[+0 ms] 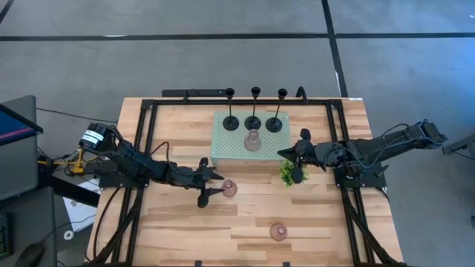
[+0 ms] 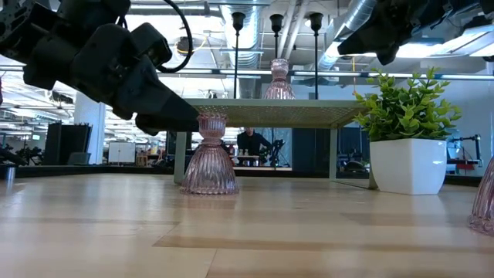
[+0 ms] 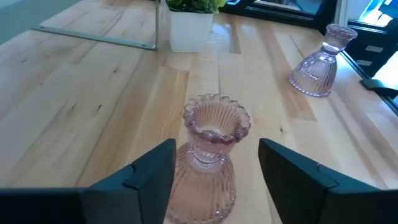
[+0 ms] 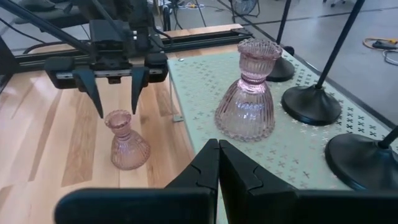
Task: Pick & Place candle stick holders
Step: Align the left pink candle holder on the shelf with the pink candle holder
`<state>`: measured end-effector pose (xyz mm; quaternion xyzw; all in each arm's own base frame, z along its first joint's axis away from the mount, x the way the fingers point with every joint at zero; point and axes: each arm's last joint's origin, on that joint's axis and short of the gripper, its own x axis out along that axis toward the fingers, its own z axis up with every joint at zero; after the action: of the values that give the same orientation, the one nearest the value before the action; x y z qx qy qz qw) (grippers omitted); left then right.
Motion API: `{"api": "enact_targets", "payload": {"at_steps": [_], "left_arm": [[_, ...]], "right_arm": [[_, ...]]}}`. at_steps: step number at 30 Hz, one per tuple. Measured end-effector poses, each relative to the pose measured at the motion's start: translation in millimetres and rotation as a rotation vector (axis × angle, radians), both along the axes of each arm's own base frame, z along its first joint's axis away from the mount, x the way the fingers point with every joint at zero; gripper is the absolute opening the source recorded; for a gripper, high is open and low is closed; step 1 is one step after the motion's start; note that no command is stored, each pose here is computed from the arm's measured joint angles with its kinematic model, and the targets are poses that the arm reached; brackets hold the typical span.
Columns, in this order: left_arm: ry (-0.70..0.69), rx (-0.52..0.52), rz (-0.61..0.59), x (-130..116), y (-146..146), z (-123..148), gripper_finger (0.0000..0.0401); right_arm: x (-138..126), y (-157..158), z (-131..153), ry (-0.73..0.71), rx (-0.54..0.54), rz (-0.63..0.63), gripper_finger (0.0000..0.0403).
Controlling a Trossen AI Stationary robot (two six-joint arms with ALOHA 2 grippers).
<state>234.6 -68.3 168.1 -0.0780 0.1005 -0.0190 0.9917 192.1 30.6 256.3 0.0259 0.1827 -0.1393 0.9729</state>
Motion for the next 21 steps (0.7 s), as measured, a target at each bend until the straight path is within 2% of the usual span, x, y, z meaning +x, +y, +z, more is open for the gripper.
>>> {"api": "enact_targets", "payload": {"at_steps": [10, 21], "left_arm": [[0.000, -0.004, 0.013, 0.0, 0.3, 0.0, 0.0251], [0.000, -0.004, 0.016, 0.0, 0.4, 0.0, 0.0247]], "right_arm": [[0.0, 0.1, 0.0, 0.000, 0.001, 0.000, 0.0000], [0.0, 0.2, 0.0, -0.001, 0.002, 0.000, 0.0000]]}}
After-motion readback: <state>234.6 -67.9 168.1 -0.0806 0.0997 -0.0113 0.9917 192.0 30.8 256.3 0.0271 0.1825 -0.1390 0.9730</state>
